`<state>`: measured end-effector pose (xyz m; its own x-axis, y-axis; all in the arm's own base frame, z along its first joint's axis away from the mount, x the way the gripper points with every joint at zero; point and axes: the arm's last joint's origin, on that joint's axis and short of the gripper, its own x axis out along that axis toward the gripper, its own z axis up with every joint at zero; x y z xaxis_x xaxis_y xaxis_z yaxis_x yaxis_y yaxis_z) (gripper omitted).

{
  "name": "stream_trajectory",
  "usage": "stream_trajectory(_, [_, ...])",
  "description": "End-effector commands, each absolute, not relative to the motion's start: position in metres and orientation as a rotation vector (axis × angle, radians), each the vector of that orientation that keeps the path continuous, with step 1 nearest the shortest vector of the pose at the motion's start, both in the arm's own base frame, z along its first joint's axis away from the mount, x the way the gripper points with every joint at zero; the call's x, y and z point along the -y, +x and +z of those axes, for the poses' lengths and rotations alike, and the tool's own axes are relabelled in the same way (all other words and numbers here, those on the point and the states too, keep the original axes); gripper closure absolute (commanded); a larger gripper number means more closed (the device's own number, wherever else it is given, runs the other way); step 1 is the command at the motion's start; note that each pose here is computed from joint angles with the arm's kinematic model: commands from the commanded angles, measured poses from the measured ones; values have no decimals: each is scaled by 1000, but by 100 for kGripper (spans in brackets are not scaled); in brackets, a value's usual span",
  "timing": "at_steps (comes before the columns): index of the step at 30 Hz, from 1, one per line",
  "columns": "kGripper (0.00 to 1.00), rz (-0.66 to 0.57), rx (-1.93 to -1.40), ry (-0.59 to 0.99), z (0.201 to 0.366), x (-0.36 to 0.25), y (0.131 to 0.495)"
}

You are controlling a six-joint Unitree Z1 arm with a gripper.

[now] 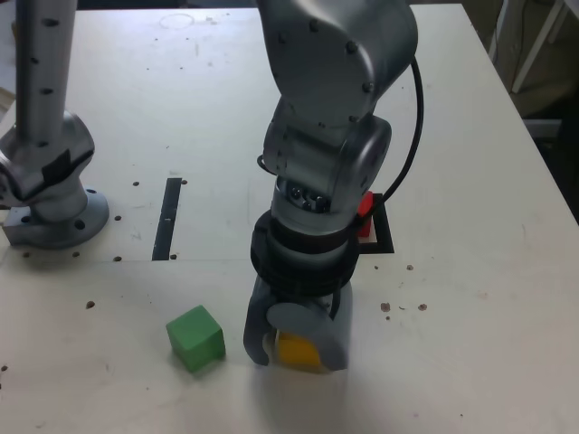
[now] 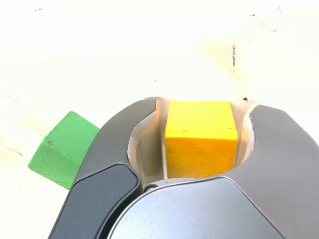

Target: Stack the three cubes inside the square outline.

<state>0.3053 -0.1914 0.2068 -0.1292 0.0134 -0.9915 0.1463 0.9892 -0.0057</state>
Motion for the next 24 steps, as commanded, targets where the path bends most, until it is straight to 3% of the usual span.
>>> stream_trajectory(1, [67, -116, -1696, 123, 206, 192, 307])
stream_trajectory(12, [67, -118, -1692, 147, 218, 190, 306])
stream_trajectory(17, [67, -90, -1668, 173, 241, 181, 305])
stream_trajectory(24, [67, -35, -1624, 178, 284, 150, 304])
